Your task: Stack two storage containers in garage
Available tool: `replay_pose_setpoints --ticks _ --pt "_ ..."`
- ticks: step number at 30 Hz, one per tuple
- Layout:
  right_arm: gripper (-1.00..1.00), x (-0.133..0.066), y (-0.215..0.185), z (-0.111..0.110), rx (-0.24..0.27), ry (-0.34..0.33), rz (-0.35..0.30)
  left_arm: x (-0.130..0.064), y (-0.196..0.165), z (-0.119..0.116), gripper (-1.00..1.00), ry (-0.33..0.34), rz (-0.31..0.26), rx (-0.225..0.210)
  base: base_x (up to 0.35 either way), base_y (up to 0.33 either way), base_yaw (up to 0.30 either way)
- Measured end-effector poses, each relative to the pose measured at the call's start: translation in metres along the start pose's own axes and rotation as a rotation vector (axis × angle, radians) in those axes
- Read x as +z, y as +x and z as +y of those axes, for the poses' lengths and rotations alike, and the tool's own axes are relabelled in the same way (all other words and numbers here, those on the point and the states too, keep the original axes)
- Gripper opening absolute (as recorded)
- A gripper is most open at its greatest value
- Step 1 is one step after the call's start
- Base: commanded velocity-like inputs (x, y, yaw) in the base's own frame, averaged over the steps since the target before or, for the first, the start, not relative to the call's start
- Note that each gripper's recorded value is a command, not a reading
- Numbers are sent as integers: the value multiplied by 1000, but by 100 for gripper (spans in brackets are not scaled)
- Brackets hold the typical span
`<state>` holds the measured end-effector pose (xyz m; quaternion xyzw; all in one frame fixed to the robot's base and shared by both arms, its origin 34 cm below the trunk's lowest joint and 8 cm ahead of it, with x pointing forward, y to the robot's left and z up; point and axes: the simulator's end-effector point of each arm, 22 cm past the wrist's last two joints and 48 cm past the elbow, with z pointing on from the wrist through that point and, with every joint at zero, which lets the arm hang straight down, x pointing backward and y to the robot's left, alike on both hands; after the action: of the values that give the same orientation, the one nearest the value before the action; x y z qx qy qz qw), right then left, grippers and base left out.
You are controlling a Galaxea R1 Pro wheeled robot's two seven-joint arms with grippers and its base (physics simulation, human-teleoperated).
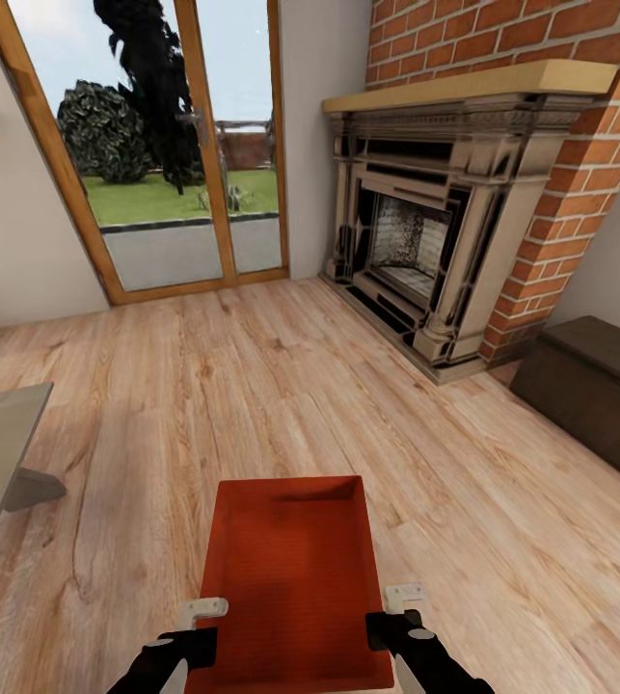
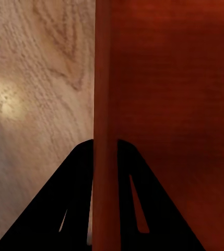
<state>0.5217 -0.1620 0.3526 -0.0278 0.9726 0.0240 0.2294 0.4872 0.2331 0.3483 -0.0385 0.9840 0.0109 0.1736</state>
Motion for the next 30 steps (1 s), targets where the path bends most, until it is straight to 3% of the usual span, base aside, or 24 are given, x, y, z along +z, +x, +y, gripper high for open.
replay_pose_setpoints --ticks 30 --pt "-100 0 0 0 0 0 0 0 0 0 -100 0 0 0 0 0 0"
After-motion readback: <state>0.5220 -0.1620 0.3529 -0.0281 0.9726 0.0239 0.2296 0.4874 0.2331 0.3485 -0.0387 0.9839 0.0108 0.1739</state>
